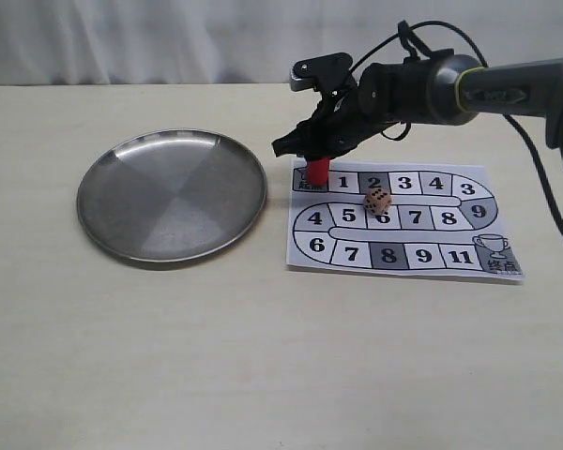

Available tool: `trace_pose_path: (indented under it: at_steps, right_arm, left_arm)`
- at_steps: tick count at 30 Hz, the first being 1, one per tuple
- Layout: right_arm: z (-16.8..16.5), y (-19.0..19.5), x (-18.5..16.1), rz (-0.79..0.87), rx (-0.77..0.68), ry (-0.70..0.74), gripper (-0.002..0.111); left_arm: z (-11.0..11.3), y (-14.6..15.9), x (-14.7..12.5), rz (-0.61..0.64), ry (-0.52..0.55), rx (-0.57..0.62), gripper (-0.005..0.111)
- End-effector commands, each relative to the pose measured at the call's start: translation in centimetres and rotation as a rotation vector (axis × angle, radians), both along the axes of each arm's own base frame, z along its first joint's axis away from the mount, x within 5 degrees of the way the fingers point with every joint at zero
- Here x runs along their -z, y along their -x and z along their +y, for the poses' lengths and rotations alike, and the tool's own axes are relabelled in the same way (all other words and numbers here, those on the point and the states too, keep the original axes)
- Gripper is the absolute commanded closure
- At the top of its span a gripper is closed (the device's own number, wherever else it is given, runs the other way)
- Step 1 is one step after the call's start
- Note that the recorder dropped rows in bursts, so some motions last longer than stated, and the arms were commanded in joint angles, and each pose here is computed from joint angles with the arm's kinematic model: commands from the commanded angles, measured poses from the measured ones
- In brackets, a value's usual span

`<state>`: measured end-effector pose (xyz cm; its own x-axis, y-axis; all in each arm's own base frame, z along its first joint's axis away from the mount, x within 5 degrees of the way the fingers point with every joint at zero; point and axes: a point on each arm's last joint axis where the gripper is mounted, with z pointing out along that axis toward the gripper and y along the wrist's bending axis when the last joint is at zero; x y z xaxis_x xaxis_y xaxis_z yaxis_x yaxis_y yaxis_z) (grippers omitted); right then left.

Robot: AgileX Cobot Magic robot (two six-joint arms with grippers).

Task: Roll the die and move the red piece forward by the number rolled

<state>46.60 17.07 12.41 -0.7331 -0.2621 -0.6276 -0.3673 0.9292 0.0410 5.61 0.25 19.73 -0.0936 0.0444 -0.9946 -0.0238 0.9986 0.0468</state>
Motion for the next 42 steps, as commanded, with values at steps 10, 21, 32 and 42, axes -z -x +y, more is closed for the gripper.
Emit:
trace_pose_path:
  at_steps: [10,21,32,42]
  right_arm:
    - [-0.2,-0.1,-0.2,0.006,-0.002,0.003,0.102]
    - [-0.3,0.2,0.1,0.044,-0.019,0.025,0.04]
    - [-0.5,0.8,-0.7,0.084,-0.057,0.065,0.103]
    - [-1.2,1.6,-9.1,-0.062,-0.046,0.019,0.104]
  left_arm:
    - [0.0,0.0,0.0,-0.008,0.001,0.004,0.107]
    - [0.0,0.0,0.0,-0.008,0.001,0.004,0.107]
    - [0.0,0.0,0.0,-0.008,0.001,0.004,0.107]
    - [0.0,0.0,0.0,-0.008,0.001,0.004,0.107]
